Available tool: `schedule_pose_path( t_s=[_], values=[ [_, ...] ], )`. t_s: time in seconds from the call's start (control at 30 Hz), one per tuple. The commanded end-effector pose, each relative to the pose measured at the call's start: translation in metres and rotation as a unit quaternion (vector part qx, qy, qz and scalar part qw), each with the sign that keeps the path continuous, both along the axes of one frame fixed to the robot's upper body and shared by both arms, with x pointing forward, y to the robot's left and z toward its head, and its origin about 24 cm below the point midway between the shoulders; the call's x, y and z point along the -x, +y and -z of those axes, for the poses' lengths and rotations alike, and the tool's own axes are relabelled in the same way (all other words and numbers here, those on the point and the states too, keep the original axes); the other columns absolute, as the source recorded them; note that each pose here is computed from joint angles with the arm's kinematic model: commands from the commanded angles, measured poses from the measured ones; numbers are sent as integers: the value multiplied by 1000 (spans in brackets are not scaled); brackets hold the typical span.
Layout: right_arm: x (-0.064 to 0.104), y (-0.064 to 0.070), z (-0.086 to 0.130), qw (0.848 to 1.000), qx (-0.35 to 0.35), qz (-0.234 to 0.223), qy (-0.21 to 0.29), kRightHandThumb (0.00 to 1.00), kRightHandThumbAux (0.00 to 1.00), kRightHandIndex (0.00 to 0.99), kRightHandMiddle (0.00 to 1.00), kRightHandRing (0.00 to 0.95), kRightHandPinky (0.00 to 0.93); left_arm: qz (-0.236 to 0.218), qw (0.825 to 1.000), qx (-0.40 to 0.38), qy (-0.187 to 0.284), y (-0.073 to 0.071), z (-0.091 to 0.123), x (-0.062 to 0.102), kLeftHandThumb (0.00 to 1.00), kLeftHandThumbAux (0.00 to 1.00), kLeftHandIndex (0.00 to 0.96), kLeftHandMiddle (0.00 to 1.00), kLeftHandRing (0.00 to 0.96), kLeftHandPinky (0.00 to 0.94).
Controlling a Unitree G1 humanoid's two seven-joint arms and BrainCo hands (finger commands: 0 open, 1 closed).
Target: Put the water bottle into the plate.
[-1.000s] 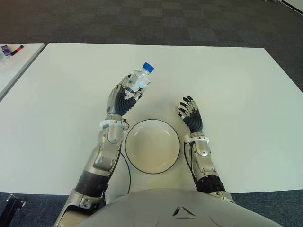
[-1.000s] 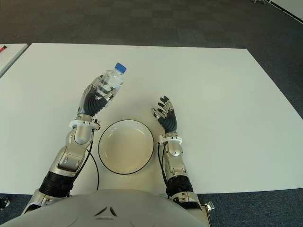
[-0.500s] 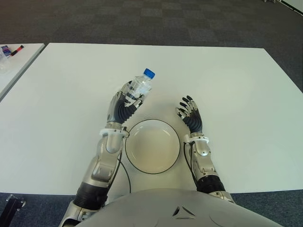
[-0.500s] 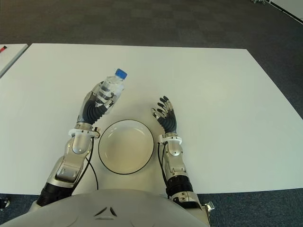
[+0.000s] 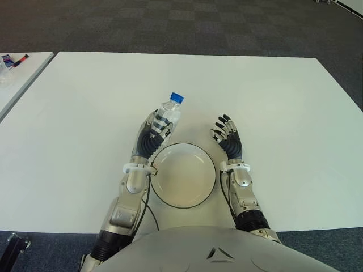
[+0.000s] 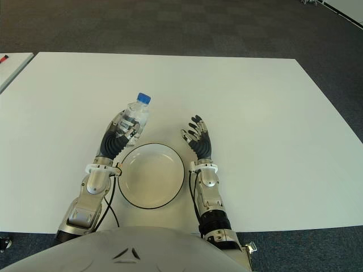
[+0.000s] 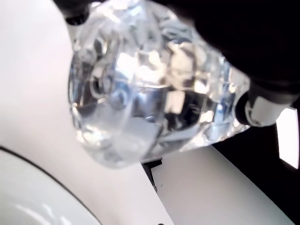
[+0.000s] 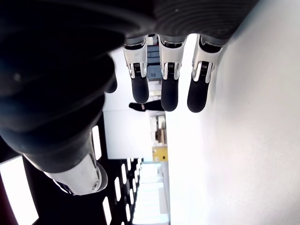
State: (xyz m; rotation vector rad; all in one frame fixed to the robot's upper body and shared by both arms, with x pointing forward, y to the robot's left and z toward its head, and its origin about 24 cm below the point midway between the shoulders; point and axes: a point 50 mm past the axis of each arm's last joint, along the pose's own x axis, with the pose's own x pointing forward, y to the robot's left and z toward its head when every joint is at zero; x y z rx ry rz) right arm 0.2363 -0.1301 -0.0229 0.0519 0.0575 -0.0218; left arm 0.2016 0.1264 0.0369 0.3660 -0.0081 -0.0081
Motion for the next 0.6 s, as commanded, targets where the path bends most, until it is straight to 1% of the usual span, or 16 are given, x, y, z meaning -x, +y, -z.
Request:
schedule_pose_path(
  t_s=[0.03, 0.37, 0.6],
  values=[
    [6, 6, 12, 999, -9, -2, 37, 495, 786, 92, 147, 170, 233, 5, 1000, 23, 2, -2, -2, 2, 855, 665, 405, 543, 861, 863],
    [5, 8, 12, 999, -4, -4, 40, 480, 780, 86, 140, 163, 226, 11, 999, 37, 14, -7, 4, 15, 855, 665, 405, 543, 862, 865],
    [4, 10, 12, 999, 3, -6, 40, 452, 780, 80, 137, 162, 228, 17, 999, 38, 15, -7, 8, 23, 855, 665, 406, 544, 864, 866]
  ],
)
